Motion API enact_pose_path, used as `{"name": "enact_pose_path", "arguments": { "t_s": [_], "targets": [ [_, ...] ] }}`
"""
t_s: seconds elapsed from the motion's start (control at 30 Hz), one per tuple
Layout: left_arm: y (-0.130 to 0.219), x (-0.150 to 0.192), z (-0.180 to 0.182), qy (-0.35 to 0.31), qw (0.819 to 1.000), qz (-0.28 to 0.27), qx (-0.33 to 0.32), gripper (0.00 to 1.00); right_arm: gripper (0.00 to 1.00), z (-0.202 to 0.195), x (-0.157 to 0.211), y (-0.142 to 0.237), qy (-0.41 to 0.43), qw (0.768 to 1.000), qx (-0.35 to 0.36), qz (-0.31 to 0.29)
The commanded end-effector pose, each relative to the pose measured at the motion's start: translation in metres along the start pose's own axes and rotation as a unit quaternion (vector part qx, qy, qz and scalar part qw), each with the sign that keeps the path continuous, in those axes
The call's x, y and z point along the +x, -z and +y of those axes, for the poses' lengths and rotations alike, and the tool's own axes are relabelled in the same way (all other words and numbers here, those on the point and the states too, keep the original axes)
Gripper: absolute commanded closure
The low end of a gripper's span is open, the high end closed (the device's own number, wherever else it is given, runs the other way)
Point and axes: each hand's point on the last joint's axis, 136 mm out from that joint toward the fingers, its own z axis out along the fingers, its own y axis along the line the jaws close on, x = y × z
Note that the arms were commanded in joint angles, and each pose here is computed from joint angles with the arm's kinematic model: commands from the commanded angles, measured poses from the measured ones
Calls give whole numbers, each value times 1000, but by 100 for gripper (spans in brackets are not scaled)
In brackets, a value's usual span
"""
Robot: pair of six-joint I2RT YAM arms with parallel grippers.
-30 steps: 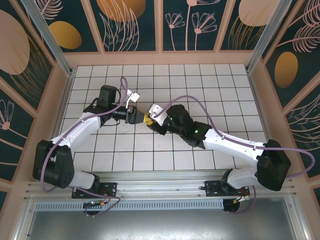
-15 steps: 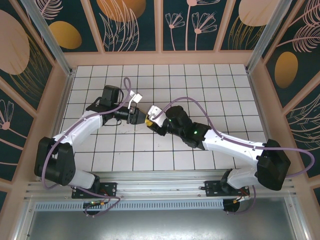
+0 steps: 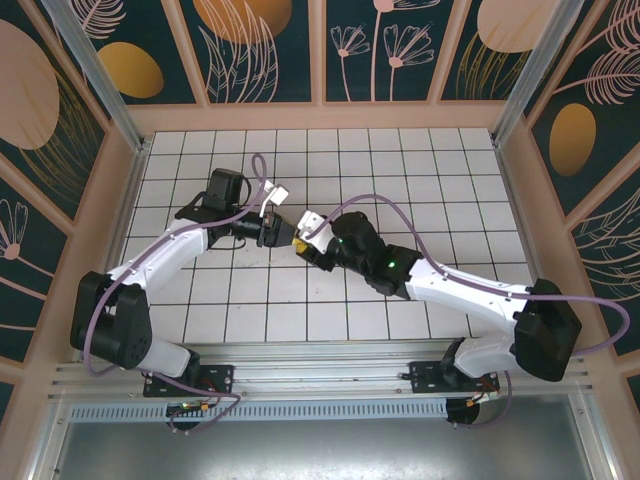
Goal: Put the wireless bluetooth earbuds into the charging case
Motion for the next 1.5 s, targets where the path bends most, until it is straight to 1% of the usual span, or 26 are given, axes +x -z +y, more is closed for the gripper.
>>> {"name": "enact_pose_path", "arguments": {
  "t_s": [0.0, 0.1, 0.2, 0.27, 0.4, 0.6, 0.83, 1.0, 1.13, 1.3, 1.47],
  "targets": [
    [2, -12, 2, -64, 997, -30, -10, 90, 44, 6, -45, 31, -24, 994, -52, -93],
    [5, -11, -6, -99, 994, -43, -4, 90, 44, 7, -55, 48, -60, 984, -113, -122],
    [9, -11, -15, -136, 989, -52, -4, 88, 43, 2, -62, 66, -100, 967, -177, -154],
    [12, -11, -26, -162, 985, -60, 6, 87, 43, -3, -61, 74, -119, 956, -212, -163],
    [18, -11, -45, -205, 976, -75, 24, 86, 43, -1, -55, 79, -143, 936, -283, -153],
    [21, -9, -62, -231, 969, -76, 47, 85, 45, 10, -57, 76, -149, 914, -353, -134],
    [23, -7, -83, -254, 961, -73, 79, 85, 46, 9, -68, 77, -135, 904, -382, -136],
    [24, -6, -93, -271, 956, -73, 88, 85, 46, -2, -70, 75, -133, 910, -367, -139],
    [24, -6, -97, -276, 954, -73, 91, 85, 43, -9, -75, 73, -134, 917, -346, -145],
    [24, -7, -99, -280, 953, -72, 93, 85, 43, -3, -73, 72, -135, 909, -370, -137],
    [25, -8, -101, -284, 952, -73, 94, 85, 46, 4, -70, 75, -137, 899, -394, -133]
  ]
}}
